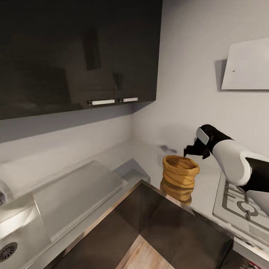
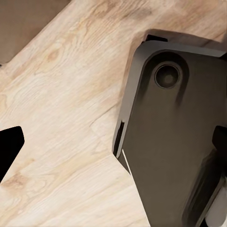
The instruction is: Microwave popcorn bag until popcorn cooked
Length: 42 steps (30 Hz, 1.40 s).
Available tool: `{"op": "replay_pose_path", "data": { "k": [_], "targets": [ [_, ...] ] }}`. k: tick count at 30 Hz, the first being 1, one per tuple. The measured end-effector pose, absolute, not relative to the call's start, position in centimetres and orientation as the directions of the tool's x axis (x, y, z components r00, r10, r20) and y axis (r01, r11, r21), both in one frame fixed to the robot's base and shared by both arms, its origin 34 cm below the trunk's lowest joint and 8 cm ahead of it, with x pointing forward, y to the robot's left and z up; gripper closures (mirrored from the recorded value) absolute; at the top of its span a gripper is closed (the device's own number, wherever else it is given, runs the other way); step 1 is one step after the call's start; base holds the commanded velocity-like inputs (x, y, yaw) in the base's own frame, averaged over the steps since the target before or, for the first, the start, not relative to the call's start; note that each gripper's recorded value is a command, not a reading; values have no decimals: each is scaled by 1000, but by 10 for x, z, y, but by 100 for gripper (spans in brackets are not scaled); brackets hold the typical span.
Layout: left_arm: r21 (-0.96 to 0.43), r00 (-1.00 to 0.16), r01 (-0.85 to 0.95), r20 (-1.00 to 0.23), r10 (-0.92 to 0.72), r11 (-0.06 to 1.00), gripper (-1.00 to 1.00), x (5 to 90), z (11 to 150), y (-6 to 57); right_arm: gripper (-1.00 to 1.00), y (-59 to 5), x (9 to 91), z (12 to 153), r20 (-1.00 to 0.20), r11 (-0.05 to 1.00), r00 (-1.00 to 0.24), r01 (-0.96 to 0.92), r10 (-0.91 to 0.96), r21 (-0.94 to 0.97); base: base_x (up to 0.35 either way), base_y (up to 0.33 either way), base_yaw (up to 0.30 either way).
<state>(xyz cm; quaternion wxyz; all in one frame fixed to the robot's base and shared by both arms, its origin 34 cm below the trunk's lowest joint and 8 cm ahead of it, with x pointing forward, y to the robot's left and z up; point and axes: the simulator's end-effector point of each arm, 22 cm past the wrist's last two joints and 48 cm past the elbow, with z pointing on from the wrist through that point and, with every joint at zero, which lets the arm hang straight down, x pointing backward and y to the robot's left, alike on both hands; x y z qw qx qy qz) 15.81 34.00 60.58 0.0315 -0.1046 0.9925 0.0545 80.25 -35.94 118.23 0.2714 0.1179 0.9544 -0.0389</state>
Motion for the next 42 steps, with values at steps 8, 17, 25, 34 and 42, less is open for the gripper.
{"op": "replay_pose_path", "data": {
  "k": [8,17,25,34,42],
  "targets": [
    [100,-976,-210,-74,-203,973,-100,158,606,339,-100,-364,796,1171,-500,968,-840,251,210,-14,126,-112,0],
    [100,-976,-210,-74,-203,973,-100,158,606,339,-100,-379,788,1162,-480,963,-847,270,228,-19,42,-11,0],
    [101,-976,-210,-74,-203,973,-100,158,606,340,-100,-378,783,1152,-454,963,-861,268,229,-22,160,0,0],
    [100,-976,-210,-74,-203,973,-100,158,606,339,-100,-379,782,1151,-453,963,-862,269,230,-23,95,-83,0],
    [100,-976,-210,-73,-203,973,-100,158,606,339,-100,-380,782,1151,-452,962,-861,270,231,-23,74,-71,0]
  ]
}}
